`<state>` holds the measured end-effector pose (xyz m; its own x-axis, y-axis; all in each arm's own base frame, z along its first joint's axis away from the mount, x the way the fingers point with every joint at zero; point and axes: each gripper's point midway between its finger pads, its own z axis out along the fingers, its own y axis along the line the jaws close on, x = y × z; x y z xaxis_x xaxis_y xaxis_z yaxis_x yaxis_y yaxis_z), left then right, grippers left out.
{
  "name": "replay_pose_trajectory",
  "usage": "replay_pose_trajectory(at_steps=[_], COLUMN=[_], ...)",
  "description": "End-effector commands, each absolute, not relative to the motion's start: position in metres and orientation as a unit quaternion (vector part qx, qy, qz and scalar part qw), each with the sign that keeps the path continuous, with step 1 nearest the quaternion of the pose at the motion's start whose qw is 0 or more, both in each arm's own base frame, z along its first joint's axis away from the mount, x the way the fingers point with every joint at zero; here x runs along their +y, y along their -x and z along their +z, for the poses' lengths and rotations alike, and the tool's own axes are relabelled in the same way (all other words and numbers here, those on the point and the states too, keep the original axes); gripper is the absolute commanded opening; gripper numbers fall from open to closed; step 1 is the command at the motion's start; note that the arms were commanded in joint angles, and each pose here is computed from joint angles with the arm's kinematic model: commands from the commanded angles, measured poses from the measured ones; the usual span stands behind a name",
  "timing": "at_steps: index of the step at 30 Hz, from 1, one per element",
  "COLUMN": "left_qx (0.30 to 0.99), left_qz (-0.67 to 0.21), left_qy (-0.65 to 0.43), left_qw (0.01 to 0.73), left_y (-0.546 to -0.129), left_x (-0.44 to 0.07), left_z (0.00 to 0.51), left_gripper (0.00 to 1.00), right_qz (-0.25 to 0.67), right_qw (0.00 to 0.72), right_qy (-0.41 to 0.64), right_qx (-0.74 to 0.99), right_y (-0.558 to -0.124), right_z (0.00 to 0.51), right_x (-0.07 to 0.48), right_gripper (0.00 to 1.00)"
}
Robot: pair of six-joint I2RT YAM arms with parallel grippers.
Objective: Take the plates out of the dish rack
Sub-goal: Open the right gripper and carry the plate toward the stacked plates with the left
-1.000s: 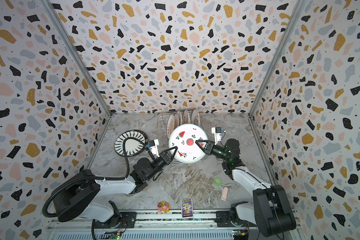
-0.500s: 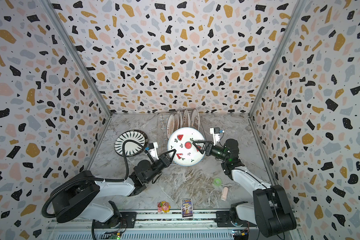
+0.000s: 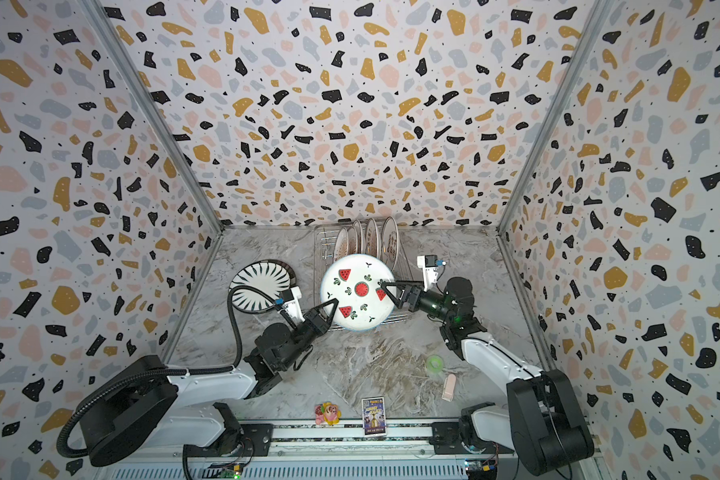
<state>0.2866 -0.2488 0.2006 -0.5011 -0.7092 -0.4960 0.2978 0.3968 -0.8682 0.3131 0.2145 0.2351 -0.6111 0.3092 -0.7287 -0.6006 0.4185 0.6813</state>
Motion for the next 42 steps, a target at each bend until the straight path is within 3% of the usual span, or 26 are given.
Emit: replay_pose_trajectory(at_steps=[1,18,26,42], left_qx=[0.600,0.594,0.585,0.563], left_qz=[-0.588,-0.553,-0.531,-0.447], left_qy=[0.157,0.195,0.229,0.332], left_qw=[0.519,0.551,0.569,0.610], left_y=[-0.285,-0.298,-0.308,-0.315], left_x=[-0.230,-0.166,-0.120,-0.020], left_z=[0.259,0.256,0.250,0.221], left_gripper=[0.00,0.00,0.00,0.00], right_qz=[0.490,0.444,0.388,0.331], right_qw=[0.480,0.550,0.570,0.543], right_qy=[0.109,0.132,0.206,0.335], right_qx=[0.720,0.696,0.695,0.695], right_y=[-0.323,-0.326,-0.317,-0.297], right_z=[0.258,0.279,0.295,0.268], right_x=[0.211,0.243,0.310,0.440], right_gripper=[0.99,0.99,0.99,0.99])
